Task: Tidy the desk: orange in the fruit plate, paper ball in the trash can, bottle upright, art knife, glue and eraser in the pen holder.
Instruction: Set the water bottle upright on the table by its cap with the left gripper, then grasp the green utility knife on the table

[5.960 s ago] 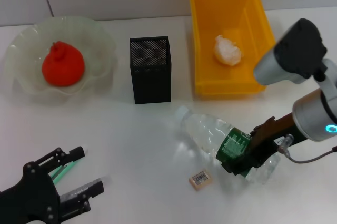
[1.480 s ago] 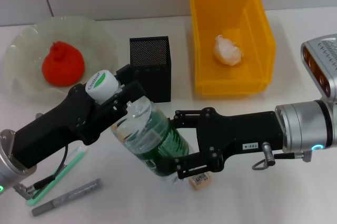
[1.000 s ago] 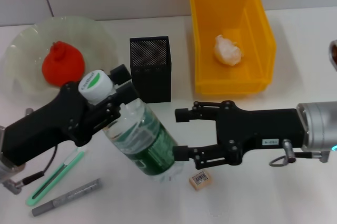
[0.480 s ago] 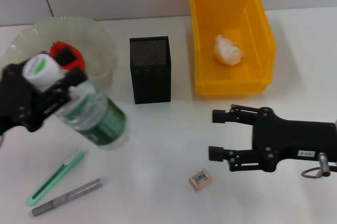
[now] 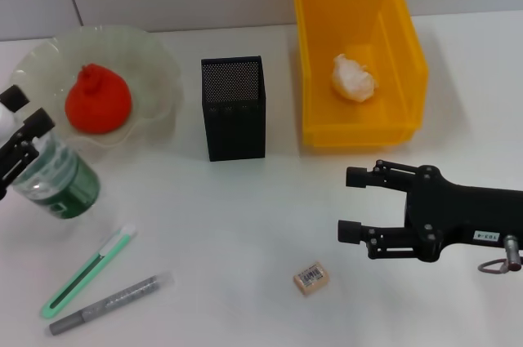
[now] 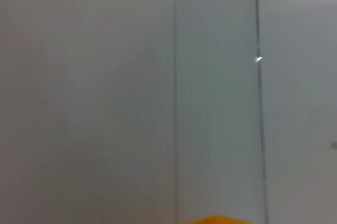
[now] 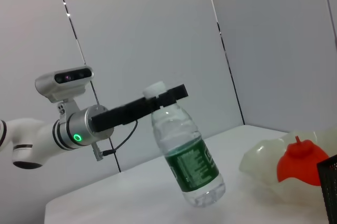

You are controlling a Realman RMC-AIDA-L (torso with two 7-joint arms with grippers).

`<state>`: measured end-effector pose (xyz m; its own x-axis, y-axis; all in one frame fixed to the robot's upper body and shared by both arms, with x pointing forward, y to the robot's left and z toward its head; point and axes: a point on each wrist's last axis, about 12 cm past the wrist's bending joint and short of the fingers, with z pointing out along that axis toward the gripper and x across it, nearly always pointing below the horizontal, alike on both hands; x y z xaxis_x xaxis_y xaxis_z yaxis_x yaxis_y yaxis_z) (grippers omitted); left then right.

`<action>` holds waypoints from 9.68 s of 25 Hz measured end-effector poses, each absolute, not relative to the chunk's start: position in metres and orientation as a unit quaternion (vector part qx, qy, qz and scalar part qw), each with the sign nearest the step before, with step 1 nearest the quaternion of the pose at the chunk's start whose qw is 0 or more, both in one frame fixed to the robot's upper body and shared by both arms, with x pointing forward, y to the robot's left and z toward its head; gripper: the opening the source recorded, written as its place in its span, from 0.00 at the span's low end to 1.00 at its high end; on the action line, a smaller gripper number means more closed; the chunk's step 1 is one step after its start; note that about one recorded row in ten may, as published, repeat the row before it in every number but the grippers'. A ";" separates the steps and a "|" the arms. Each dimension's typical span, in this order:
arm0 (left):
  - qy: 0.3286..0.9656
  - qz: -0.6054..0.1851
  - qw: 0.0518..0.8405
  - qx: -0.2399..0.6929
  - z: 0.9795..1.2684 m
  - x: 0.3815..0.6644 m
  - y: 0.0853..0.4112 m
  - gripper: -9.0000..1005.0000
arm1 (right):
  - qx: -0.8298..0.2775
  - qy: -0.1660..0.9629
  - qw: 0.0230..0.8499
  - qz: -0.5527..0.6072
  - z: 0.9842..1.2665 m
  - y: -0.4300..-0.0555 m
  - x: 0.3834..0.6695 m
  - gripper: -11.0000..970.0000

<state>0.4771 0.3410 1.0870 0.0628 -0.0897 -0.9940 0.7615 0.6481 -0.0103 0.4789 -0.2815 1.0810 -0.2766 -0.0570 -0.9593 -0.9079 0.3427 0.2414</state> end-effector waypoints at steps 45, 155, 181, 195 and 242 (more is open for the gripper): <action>0.677 -0.200 0.679 0.200 1.065 0.506 0.349 0.61 | -0.375 0.667 0.463 0.448 1.078 -0.273 0.482 0.87; 0.934 -0.035 0.126 0.333 1.127 0.541 0.197 0.57 | -0.471 0.670 0.429 0.381 1.067 -0.282 0.493 0.87; 0.933 -0.031 0.108 0.341 1.132 0.539 0.188 0.50 | -0.464 0.673 0.426 0.387 1.063 -0.282 0.488 0.87; 0.931 -0.030 0.113 0.345 1.134 0.540 0.186 0.37 | -0.461 0.675 0.425 0.389 1.062 -0.283 0.486 0.87; 0.930 -0.024 0.102 0.351 1.124 0.543 0.188 0.36 | -0.458 0.674 0.419 0.400 1.059 -0.283 0.477 0.86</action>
